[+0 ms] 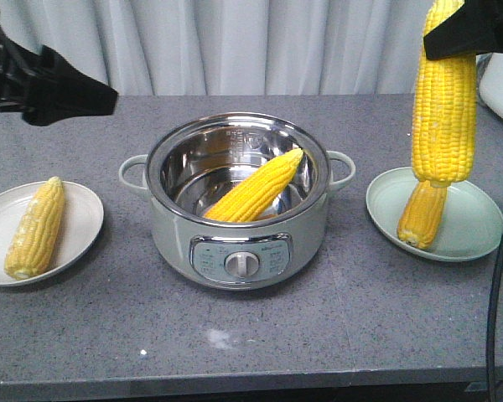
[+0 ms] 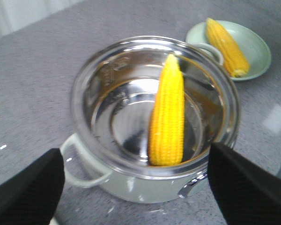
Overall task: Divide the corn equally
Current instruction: 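Reach the left gripper into the pot and grasp the last corn cob, then lift the corn cob out of the pot with the left gripper, then drive the base to the counter with the empty cream and green plates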
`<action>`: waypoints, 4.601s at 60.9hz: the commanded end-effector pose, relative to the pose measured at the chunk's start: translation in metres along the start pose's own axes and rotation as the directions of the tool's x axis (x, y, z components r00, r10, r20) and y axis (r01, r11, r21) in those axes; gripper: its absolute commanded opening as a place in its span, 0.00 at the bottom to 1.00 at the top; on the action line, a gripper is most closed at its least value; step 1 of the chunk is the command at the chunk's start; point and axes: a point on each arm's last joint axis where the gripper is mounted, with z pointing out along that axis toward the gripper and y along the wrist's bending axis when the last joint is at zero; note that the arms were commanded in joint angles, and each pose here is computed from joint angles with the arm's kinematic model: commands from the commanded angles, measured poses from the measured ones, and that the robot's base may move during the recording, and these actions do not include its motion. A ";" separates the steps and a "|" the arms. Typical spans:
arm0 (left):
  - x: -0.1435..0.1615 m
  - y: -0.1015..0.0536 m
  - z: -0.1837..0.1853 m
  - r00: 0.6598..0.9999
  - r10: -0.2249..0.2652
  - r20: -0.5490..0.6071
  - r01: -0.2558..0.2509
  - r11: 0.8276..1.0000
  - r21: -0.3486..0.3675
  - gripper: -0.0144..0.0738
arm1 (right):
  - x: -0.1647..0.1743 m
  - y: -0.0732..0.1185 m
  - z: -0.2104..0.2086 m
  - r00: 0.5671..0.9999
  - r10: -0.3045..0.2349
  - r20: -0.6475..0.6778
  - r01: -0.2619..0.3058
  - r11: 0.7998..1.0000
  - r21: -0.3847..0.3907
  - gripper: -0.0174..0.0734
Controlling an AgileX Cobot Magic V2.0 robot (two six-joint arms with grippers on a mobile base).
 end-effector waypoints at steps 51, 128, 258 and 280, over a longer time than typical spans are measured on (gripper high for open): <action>-0.049 -0.029 0.194 0.955 0.201 -0.219 -0.158 0.967 0.199 0.83 | -0.006 0.012 -0.019 0.996 -0.027 0.080 0.027 1.000 -0.004 0.40; -0.087 -0.013 0.135 0.989 0.063 -0.131 -0.065 0.998 -0.012 0.20 | -0.006 0.011 -0.019 0.997 -0.029 0.074 0.029 1.000 -0.002 0.40; 0.014 -0.015 -0.107 0.937 -0.220 0.272 0.333 0.798 -0.503 0.23 | -0.004 0.011 -0.019 0.998 -0.031 0.058 0.031 1.000 -0.001 0.40; 0.014 -0.015 -0.107 0.937 -0.220 0.272 0.333 0.798 -0.503 0.23 | -0.004 0.011 -0.019 0.998 -0.031 0.058 0.031 1.000 -0.001 0.40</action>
